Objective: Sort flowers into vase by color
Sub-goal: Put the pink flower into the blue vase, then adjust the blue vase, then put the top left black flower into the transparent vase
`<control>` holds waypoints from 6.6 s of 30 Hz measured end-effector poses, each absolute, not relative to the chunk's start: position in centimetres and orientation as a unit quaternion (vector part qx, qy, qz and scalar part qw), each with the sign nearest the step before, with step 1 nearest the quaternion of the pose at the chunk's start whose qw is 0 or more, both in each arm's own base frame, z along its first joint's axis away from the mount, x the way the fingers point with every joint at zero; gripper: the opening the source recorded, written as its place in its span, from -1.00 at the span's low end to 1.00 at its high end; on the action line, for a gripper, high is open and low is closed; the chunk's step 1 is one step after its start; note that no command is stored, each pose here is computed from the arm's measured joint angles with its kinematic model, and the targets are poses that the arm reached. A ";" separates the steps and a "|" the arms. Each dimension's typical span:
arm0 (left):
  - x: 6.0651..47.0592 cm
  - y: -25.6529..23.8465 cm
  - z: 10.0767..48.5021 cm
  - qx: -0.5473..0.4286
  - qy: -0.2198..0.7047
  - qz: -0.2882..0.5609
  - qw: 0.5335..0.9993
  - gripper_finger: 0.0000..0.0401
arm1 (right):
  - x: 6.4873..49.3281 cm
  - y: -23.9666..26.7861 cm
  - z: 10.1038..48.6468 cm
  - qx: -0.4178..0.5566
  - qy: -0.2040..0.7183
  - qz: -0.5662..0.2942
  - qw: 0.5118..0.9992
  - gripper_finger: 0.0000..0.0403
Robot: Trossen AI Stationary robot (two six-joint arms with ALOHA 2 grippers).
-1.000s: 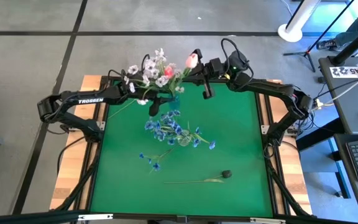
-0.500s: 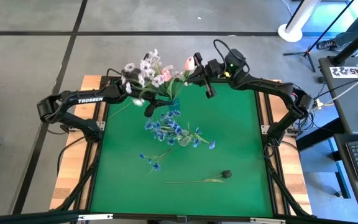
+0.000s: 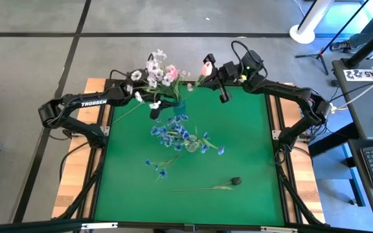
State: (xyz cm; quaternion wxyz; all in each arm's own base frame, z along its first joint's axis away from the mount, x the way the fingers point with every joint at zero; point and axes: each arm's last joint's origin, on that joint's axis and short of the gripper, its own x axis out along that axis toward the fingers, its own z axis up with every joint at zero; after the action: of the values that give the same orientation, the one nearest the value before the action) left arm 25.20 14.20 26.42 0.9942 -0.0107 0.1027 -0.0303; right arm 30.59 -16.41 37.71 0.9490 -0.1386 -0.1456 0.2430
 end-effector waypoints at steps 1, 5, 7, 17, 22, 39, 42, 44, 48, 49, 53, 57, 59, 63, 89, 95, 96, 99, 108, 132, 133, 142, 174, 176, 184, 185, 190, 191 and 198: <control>25.2 14.2 26.5 -0.011 0.101 -0.030 0.994 -0.31 | 30.9 -16.2 37.6 -0.137 -0.146 0.244 0.949 -1.00; 25.3 14.1 26.5 -0.011 0.099 -0.032 0.995 -0.31 | 32.1 -15.6 36.7 -0.140 -0.146 0.238 0.950 -1.00; 25.3 14.1 26.5 -0.013 0.098 -0.032 0.995 -0.31 | 32.6 -15.1 36.4 -0.142 -0.149 0.239 0.949 -1.00; 25.4 14.1 26.9 -0.013 0.082 -0.030 0.996 -0.31 | 35.3 -15.7 32.5 -0.099 -0.093 0.215 0.967 -1.00; 25.4 14.2 26.8 -0.015 0.083 -0.028 0.996 -0.31 | 35.9 -16.1 31.2 -0.091 -0.066 0.201 0.973 -1.00; 25.1 14.8 26.4 -0.005 0.111 0.051 0.992 -0.31 | 34.2 -16.5 32.6 -0.064 0.005 0.135 0.989 -0.11; 25.0 14.9 26.3 -0.003 0.119 0.073 0.990 -0.31 | 33.7 -16.4 32.9 -0.070 0.027 0.112 0.991 0.11; 24.9 15.1 26.2 -0.001 0.126 0.083 0.989 -0.31 | 33.1 -16.1 33.4 -0.076 0.039 0.098 0.992 0.23; 24.6 15.7 25.8 -0.001 0.144 0.120 0.982 -0.31 | 31.6 -15.6 34.1 -0.086 0.084 0.052 0.991 0.40; 24.5 15.8 25.8 0.000 0.149 0.128 0.980 -0.31 | 31.1 -15.5 34.4 -0.092 0.096 0.038 0.990 0.43; 24.4 16.3 25.2 0.006 0.162 0.150 0.975 -0.31 | 29.2 -14.7 35.7 -0.109 0.126 -0.009 0.986 0.45; 24.9 17.1 24.2 0.007 0.167 0.159 0.973 -0.31 | 27.4 -13.8 37.1 -0.111 0.129 -0.011 0.985 0.40; 25.4 17.5 23.7 0.010 0.161 0.160 0.974 -0.31 | 26.4 -13.2 38.1 -0.116 0.120 -0.014 0.986 0.37; 26.5 18.3 22.7 0.022 0.135 0.163 0.977 -0.31 | 24.9 -12.4 39.4 -0.122 0.111 -0.032 0.986 0.31; 29.9 21.0 15.7 0.005 0.134 0.172 0.976 -0.28 | 23.7 -12.1 39.2 -0.084 0.159 -0.087 0.980 0.02; 30.4 20.2 15.7 0.016 0.149 0.214 0.965 -0.03 | 23.7 -12.1 39.2 -0.083 0.157 -0.080 0.981 0.02; 30.4 20.1 15.7 0.016 0.152 0.214 0.965 0.01 | 23.7 -12.1 39.2 -0.083 0.156 -0.079 0.981 0.02; 30.6 19.8 15.7 0.016 0.156 0.214 0.964 0.10 | 23.7 -12.1 39.2 -0.083 0.156 -0.078 0.981 0.02; 30.3 20.1 15.9 0.016 0.165 0.253 0.953 0.19 | 23.7 -12.1 39.2 -0.083 0.155 -0.075 0.982 0.02; 28.5 20.0 18.0 -0.017 0.193 0.271 0.943 0.19 | 23.7 -12.0 39.2 -0.082 0.154 -0.071 0.982 0.02; 28.5 20.0 18.0 -0.020 0.193 0.272 0.943 0.19 | 23.7 -12.0 39.2 -0.082 0.154 -0.071 0.982 0.02; 28.0 20.0 18.0 -0.038 0.218 0.298 0.929 0.24 | 23.7 -12.0 39.2 -0.082 0.155 -0.070 0.982 0.02; 25.8 18.4 20.6 -0.019 0.280 0.315 0.907 0.93 | 23.7 -12.0 39.1 -0.080 0.157 -0.066 0.982 0.02; 25.6 18.5 20.8 -0.022 0.276 0.310 0.910 0.93 | 23.7 -12.0 39.1 -0.080 0.158 -0.066 0.982 0.02; 25.5 18.6 20.7 -0.032 0.276 0.289 0.916 0.93 | 23.7 -12.0 39.1 -0.080 0.158 -0.066 0.982 0.02; 25.4 18.7 20.6 -0.033 0.276 0.290 0.916 0.93 | 23.7 -12.0 39.0 -0.079 0.159 -0.065 0.982 0.02; 24.5 18.9 19.7 -0.046 0.287 0.289 0.912 0.93 | 23.7 -12.0 38.9 -0.077 0.164 -0.065 0.981 0.02; 24.3 18.9 19.4 -0.049 0.291 0.289 0.911 0.93 | 23.7 -12.0 38.9 -0.077 0.164 -0.065 0.981 0.02; 22.2 18.5 19.5 -0.054 0.285 0.305 0.907 0.93 | 23.7 -12.0 39.0 -0.077 0.163 -0.065 0.981 0.02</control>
State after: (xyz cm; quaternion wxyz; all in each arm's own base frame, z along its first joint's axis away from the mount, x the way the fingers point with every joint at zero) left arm 22.25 18.52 19.48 0.9072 -0.0542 0.2851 0.3045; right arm 23.67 -12.00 38.96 0.9814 -0.0773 0.1633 -0.0651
